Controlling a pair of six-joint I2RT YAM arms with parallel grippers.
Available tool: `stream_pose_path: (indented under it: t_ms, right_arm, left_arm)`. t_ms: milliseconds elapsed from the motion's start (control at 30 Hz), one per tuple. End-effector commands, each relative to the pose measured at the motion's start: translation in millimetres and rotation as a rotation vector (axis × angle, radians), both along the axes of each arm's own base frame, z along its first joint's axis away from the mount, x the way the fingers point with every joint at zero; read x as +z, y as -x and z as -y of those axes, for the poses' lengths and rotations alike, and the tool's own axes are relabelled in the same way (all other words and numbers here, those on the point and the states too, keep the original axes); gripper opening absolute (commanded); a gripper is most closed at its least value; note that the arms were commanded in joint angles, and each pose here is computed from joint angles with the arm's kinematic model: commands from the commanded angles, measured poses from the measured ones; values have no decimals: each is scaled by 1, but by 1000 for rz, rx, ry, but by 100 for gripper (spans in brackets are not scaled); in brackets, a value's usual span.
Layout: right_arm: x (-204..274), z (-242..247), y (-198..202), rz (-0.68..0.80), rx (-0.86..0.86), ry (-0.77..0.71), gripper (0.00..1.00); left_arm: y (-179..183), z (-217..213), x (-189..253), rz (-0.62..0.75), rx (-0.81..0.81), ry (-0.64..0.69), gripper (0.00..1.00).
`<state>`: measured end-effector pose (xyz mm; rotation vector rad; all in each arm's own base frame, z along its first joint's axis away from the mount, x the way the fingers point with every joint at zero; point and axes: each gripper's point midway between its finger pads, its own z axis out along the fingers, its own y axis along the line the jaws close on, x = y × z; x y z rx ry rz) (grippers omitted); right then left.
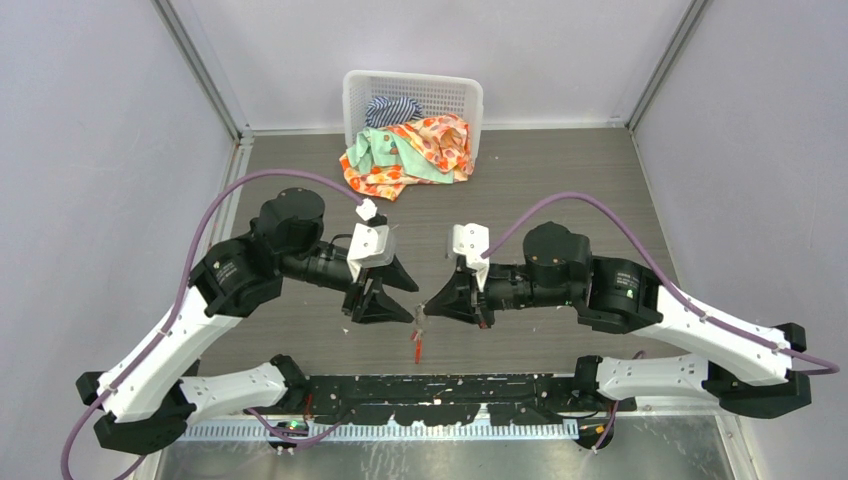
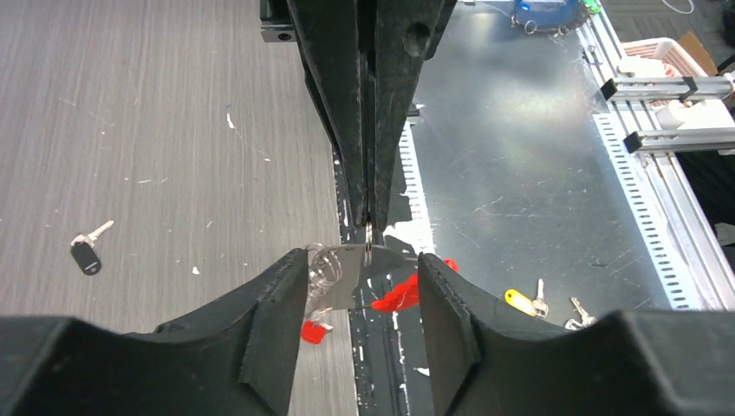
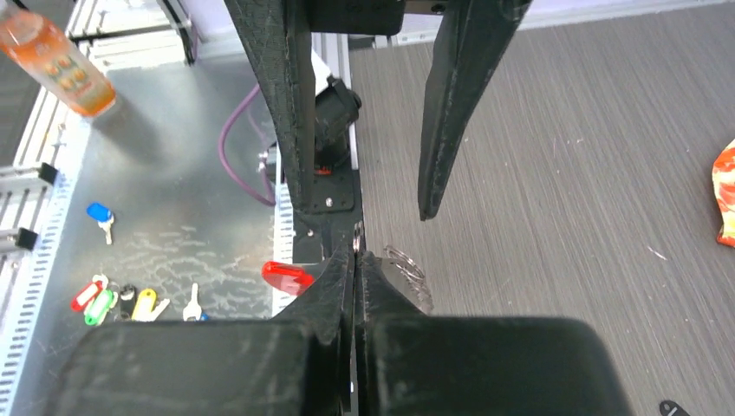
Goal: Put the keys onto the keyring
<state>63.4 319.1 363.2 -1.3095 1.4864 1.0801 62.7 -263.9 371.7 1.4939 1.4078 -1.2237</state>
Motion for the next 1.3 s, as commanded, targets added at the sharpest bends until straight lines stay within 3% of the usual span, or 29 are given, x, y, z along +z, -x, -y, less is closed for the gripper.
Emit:
stream_pose_path:
  t_ms: [0, 233, 600, 1067, 1267]
  right_arm:
    - [59, 2, 1, 19, -29, -268, 1]
    - [69, 9, 6, 11, -29, -380, 1]
    - [76, 3, 2, -3, -44, -477, 1]
    - [76, 2, -15, 7, -134, -574, 1]
    - [66, 8, -19, -3, -167, -568, 1]
  left_arm:
    - [-3, -8, 22, 68, 41, 69, 52]
    - [-10, -11, 9, 55, 99, 64, 47]
    - [1, 9, 17, -99, 20, 159, 41]
    - [2, 6, 32, -108, 21, 202, 37]
    - [-16, 0, 35, -81, 133, 207, 25]
